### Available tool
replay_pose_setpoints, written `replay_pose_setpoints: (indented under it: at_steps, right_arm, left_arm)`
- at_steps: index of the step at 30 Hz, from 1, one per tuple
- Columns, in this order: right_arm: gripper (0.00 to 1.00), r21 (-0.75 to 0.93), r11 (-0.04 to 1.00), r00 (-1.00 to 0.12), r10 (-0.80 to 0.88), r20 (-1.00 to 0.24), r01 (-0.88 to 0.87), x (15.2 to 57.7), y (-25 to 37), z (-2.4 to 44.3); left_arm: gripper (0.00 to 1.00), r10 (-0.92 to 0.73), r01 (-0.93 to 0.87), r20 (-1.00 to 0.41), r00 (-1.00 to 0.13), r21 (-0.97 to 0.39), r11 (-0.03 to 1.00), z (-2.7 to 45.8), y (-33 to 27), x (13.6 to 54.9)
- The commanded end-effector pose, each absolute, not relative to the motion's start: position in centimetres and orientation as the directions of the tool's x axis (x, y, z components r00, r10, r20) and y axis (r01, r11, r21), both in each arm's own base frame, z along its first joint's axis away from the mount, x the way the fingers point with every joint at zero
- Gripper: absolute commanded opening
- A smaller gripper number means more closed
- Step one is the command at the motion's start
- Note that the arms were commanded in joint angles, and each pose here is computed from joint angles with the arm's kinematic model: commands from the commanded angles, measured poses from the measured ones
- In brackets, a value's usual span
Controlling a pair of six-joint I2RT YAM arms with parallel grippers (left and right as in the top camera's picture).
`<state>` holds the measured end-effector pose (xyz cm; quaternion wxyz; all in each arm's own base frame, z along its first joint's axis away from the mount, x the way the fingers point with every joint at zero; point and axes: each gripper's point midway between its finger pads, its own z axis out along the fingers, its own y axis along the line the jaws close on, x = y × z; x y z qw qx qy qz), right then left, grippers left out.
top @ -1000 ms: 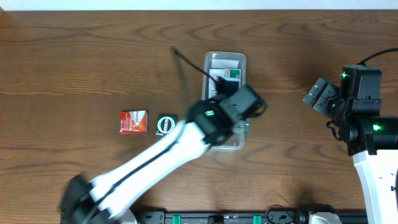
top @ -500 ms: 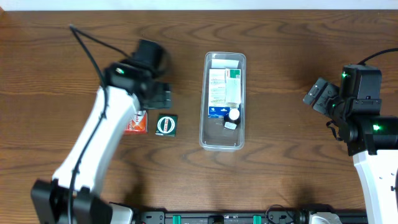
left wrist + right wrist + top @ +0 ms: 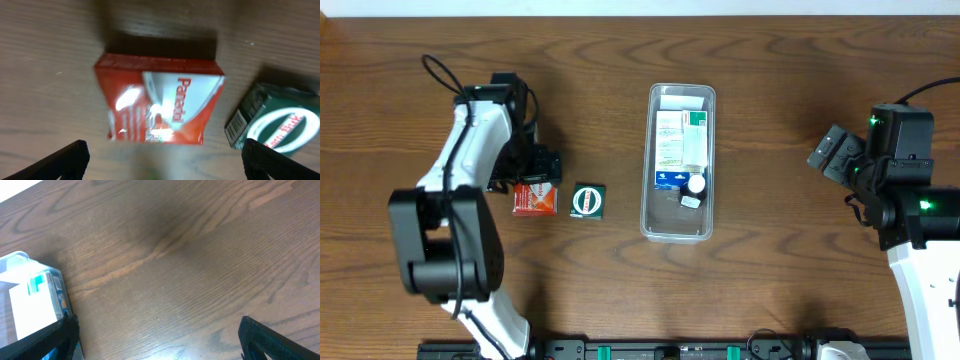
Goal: Pack container
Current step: 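Move left gripper to red Panadol box and grasp it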
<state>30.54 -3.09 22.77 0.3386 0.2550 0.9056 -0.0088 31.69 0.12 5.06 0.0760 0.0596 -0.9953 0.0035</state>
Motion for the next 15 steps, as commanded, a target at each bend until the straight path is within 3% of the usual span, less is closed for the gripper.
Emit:
replay_pose_setpoints:
  at_steps: [1,15]
  right_arm:
    - [0.99,0.153,0.867,-0.637,0.457,-0.621,0.474,30.5,-3.4,22.8]
    - [0.99,0.153,0.867,-0.637,0.457,-0.621,0.474,30.5,-3.4,22.8]
  left_arm:
    - [0.98,-0.094,-0.099,0.214,-0.972,-0.014,0.995,3.4,0.0,31.0]
    - [1.00,-0.096,-0.099,0.235,-0.967,-0.004,0.995,0.6,0.1,31.5]
